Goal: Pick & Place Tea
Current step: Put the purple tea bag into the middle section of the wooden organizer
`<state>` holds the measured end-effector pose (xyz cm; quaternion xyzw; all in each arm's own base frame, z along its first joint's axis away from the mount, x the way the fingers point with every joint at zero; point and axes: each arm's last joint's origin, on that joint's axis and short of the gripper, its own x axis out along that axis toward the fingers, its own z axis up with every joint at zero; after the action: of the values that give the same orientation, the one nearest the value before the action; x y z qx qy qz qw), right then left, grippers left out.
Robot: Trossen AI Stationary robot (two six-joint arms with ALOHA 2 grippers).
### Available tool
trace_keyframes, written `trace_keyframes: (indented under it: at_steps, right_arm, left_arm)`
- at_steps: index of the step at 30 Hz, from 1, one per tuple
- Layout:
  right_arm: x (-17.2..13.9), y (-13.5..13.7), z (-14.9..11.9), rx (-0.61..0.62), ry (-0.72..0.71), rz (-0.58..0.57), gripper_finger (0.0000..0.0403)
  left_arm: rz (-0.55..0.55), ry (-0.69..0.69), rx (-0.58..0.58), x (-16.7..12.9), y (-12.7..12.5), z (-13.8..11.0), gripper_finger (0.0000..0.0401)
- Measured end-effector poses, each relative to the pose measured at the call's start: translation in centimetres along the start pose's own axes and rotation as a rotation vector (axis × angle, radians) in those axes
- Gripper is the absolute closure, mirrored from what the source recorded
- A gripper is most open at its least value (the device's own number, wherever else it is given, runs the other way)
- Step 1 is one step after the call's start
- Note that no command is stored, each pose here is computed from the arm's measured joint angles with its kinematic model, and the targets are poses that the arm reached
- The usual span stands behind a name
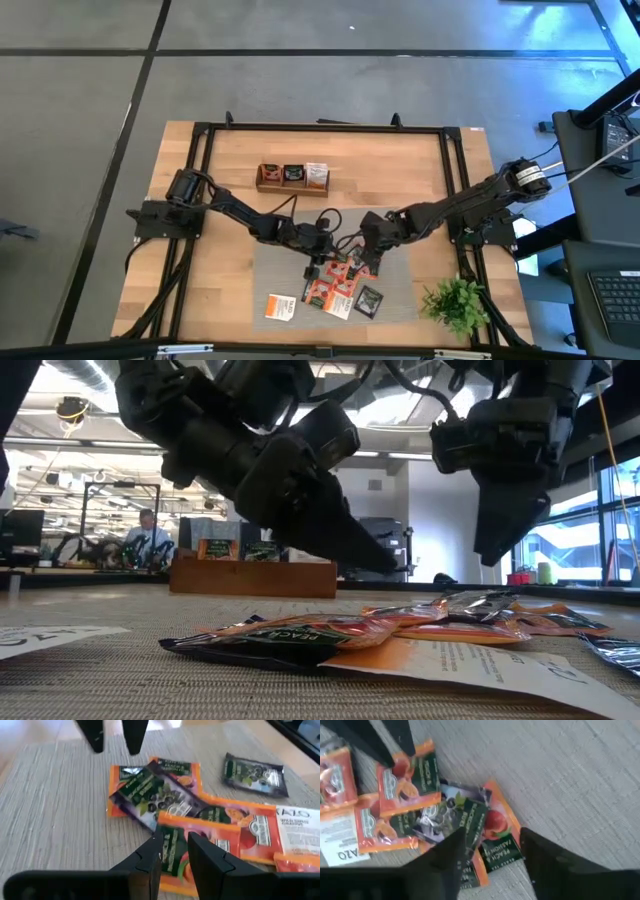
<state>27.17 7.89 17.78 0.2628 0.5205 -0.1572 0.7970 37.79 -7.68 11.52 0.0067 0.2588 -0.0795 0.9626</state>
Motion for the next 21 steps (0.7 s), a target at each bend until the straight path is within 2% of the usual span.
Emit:
trace_keyframes:
  at_steps: [4, 8, 13, 21]
  right_arm:
    - [-0.1, 0.3, 0.3, 0.007, -0.040, 0.034, 0.0153]
    - [0.1, 0.6, 0.5, 0.033, -0.068, 0.047, 0.0126]
    - [0.9, 0.5, 0.2, 0.025, -0.048, 0.001, 0.0119]
    - [3.2, 0.6, -0.2, 0.069, 0.024, -0.010, 0.0122]
  left_arm:
    - [-0.001, 0.004, 0.000, 0.0, 0.0, -0.1, 0.0313]
    - [-0.006, 0.010, -0.015, 0.0, 0.0, -0.1, 0.0313]
    - [-0.053, 0.014, -0.018, 0.0, -0.2, -0.1, 0.0313]
    - [-0.053, 0.031, -0.018, 0.0, -0.2, -0.3, 0.0313]
